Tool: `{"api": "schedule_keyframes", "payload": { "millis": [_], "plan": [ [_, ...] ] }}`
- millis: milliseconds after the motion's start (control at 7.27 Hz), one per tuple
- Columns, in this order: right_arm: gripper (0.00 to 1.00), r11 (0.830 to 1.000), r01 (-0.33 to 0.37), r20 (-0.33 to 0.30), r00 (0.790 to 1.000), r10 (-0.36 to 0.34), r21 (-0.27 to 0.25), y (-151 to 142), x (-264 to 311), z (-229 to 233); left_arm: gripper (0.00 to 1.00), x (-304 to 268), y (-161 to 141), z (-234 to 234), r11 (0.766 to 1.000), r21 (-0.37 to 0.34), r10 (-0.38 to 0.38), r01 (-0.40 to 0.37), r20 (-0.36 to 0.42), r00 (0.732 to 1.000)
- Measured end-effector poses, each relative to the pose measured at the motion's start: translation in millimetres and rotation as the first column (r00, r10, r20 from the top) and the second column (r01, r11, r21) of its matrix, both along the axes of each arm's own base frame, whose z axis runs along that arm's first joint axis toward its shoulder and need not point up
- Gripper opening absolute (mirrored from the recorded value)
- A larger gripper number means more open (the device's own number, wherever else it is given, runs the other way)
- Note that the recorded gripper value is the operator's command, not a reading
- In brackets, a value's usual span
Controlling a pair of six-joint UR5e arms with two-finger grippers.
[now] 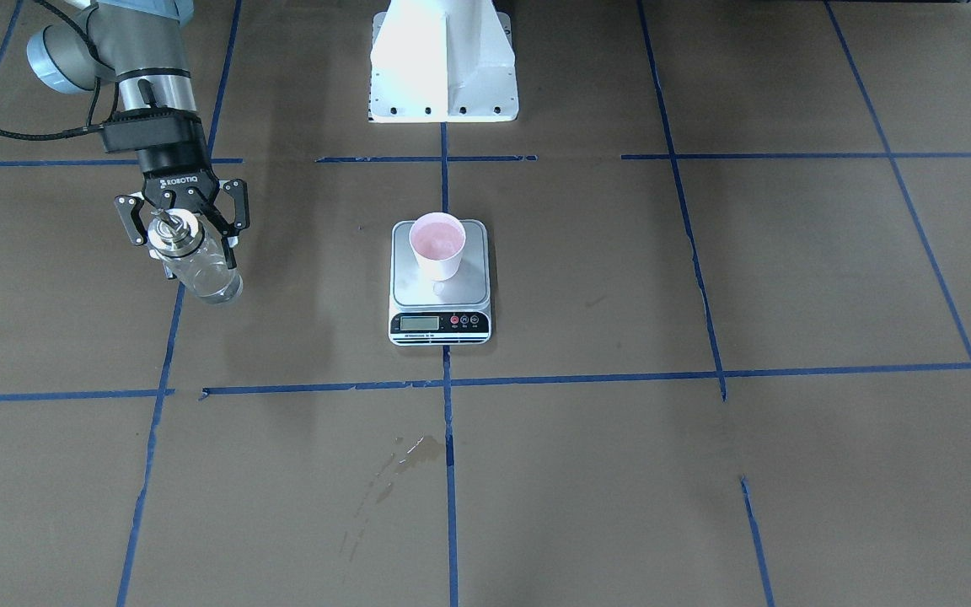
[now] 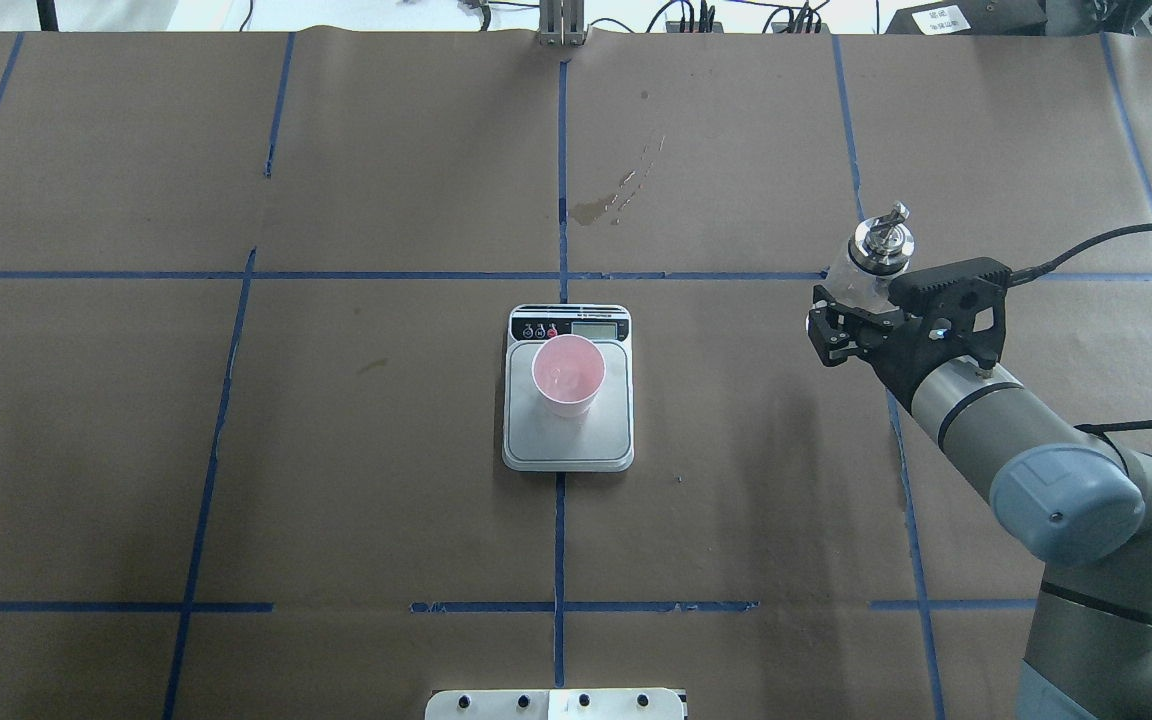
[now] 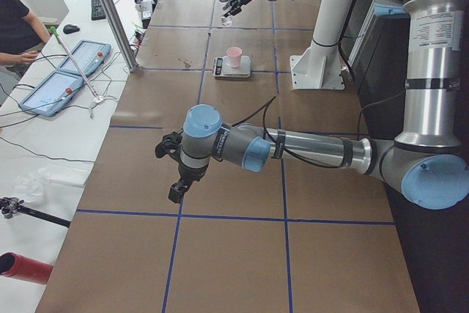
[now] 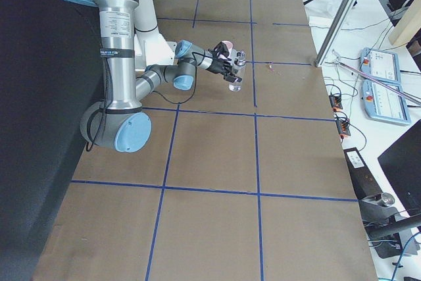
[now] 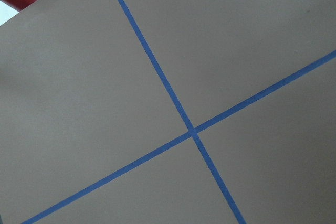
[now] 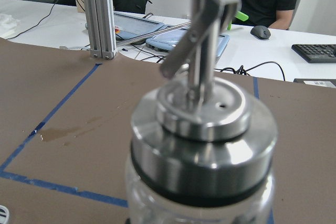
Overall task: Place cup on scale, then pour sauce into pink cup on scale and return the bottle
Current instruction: 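Lower the bottle onto the table at its original spot with the right gripper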
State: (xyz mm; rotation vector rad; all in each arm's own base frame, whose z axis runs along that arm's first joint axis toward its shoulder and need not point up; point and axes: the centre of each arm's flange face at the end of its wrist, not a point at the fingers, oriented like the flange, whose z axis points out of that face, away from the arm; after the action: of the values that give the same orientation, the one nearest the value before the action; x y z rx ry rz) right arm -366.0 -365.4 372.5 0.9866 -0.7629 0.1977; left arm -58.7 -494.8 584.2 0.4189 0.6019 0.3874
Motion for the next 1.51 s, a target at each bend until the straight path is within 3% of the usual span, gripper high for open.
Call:
{"api": "schedule_keyframes", "payload": {
  "millis": [412,825,1375,1512],
  "plan": [
    [0.00,1.000,-0.004,0.044,0.999,0.005,-0.022,3,7,57,1.00,0,-1,-1,1.000,0.003,0.000,0.000,0.001,1.000],
    [0.00,0.999,-0.047,-0.001,0.999,0.047,-0.022,-1,6,98,1.00,0,-2,-3,1.000,0.007,0.000,0.000,0.001,1.000],
    [0.02,0.998,-0.046,-0.041,0.998,0.045,-0.038,0,8,120,1.00,0,-2,-3,1.000,0.008,0.000,0.000,0.001,1.000],
    [0.21,0.998,-0.044,-0.048,0.998,0.042,-0.042,1,7,124,1.00,0,-2,-3,1.000,0.008,0.000,0.000,0.001,1.000]
  ]
}}
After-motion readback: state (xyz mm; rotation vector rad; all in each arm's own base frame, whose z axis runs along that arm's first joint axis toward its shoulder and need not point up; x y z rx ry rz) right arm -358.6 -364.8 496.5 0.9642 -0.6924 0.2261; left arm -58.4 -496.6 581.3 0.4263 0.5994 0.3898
